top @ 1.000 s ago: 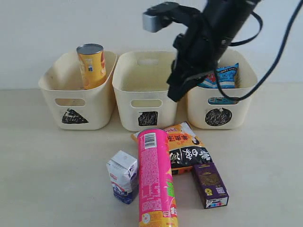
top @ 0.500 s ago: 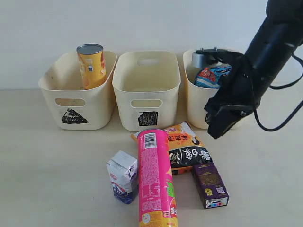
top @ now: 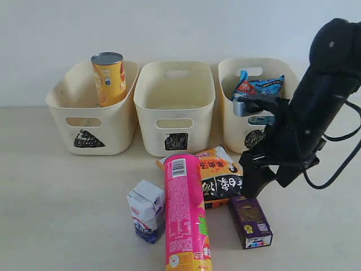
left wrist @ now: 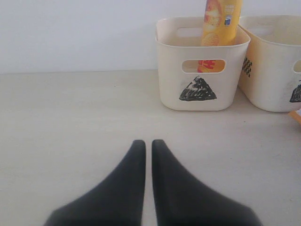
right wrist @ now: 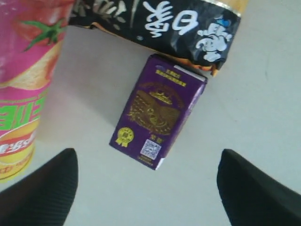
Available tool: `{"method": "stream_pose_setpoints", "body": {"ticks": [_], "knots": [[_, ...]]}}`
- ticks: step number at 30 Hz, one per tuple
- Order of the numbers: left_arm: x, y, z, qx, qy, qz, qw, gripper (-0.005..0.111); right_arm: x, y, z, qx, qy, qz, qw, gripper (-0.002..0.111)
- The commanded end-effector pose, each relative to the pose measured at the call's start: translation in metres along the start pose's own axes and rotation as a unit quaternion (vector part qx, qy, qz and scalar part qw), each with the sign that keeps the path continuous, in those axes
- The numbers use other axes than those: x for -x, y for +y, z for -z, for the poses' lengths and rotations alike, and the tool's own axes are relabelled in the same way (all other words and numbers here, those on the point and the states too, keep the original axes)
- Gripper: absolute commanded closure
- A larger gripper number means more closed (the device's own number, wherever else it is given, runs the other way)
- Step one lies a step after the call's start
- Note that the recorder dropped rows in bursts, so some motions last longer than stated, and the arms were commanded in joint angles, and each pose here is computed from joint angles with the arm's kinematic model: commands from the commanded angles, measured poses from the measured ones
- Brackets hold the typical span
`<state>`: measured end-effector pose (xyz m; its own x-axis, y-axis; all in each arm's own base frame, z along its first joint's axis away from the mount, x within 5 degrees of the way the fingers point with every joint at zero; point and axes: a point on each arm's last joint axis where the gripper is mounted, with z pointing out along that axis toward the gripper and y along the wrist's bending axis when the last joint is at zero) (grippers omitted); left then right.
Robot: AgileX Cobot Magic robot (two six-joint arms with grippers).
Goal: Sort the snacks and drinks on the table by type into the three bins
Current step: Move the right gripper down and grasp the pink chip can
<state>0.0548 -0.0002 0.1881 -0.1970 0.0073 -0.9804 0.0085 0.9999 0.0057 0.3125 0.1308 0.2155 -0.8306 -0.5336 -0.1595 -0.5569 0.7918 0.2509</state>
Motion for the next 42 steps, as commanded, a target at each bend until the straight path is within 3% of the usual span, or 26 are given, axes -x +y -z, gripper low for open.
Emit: {"method": "stream_pose_setpoints", "body": {"ticks": [1,6,13,23,30,36,42], "knots": [[0.000,0.000,0.000,0.001,-0.004,0.000,1.000,0.103,0.005,0.020,-0.007,-0.098,0.007,0.004,0.995,0.035],[0.000,0.000,0.000,0.001,-0.004,0.000,1.000,0.103,0.008,0.077,-0.022,-0.065,0.010,0.046,0.997,0.035],[0.000,0.000,0.000,0.001,-0.004,0.000,1.000,0.103,0.014,0.113,-0.029,-0.024,-0.037,0.052,0.998,0.035],[0.000,0.000,0.000,0.001,-0.004,0.000,1.000,0.103,0.015,0.126,-0.034,-0.016,-0.051,-0.017,0.998,0.035],[0.000,0.000,0.000,0.001,-0.004,0.000,1.000,0.103,0.009,0.141,-0.051,-0.060,-0.029,-0.038,0.997,0.035],[0.000,0.000,0.000,0.001,-0.004,0.000,1.000,0.103,0.010,0.140,-0.057,-0.065,-0.033,-0.103,0.992,0.035],[0.000,0.000,0.000,0.001,-0.004,0.000,1.000,0.103,0.014,0.134,-0.089,-0.073,-0.014,-0.117,0.990,0.035]]}}
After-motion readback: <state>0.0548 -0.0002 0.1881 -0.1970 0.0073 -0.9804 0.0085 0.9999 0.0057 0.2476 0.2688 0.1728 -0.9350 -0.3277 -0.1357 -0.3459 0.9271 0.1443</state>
